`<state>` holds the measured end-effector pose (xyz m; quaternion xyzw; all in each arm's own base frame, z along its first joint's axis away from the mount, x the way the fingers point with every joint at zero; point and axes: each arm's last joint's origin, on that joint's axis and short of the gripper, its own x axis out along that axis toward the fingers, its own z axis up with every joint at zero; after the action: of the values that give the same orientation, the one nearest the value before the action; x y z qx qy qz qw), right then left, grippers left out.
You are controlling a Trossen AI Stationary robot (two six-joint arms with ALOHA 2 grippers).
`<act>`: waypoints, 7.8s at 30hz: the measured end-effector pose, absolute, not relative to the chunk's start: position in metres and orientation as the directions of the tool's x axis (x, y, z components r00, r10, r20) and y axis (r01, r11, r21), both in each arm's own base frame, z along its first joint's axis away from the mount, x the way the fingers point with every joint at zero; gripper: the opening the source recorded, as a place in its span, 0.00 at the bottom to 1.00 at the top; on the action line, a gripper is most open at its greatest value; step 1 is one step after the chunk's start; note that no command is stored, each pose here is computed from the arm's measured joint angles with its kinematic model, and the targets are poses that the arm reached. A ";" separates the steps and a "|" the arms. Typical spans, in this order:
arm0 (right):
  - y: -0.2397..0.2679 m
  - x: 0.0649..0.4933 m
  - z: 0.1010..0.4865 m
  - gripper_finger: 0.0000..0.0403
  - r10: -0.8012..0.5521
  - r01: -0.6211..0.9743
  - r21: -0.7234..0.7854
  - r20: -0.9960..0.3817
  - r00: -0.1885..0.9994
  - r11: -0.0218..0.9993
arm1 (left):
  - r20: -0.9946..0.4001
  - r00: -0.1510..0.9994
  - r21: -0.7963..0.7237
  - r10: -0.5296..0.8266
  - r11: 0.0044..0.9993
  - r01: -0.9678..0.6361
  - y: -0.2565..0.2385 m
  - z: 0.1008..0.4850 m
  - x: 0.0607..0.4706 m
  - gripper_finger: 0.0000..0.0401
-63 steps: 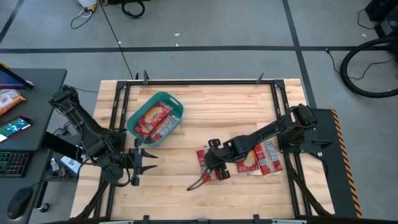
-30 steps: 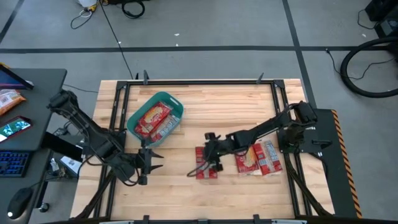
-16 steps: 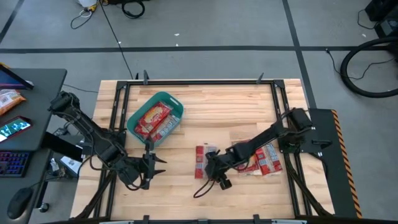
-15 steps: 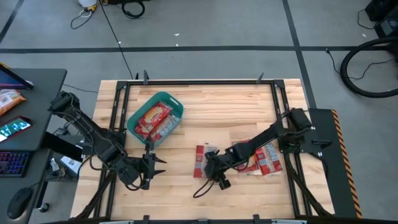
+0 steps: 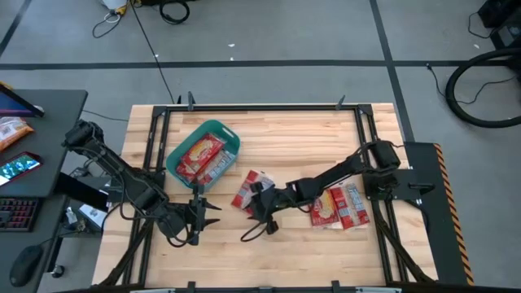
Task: Sort popcorn bags into baskets
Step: Put the left red popcorn bag into the green bin
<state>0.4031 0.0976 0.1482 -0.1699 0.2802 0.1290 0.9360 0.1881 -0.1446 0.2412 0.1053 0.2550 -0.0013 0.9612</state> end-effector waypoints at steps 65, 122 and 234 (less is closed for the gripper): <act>0.038 0.382 0.127 0.01 0.089 -0.278 -0.150 -0.719 0.689 0.949 | -0.533 0.840 0.342 0.097 0.933 0.109 -0.159 0.214 0.201 0.38; 0.045 0.405 0.165 0.06 0.280 -0.155 0.249 -0.618 0.734 0.956 | -0.643 0.663 0.498 0.383 0.867 -0.019 -0.133 0.133 0.249 0.05; 0.071 0.284 0.182 0.20 0.060 0.147 0.165 -0.840 0.539 0.975 | -0.730 0.676 0.232 0.099 0.967 0.109 -0.139 0.173 0.273 0.43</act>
<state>0.2837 0.0708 0.1819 0.1083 0.4796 -0.0250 0.8704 0.2725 -0.1392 0.1732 0.1291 0.4023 -0.0029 0.9064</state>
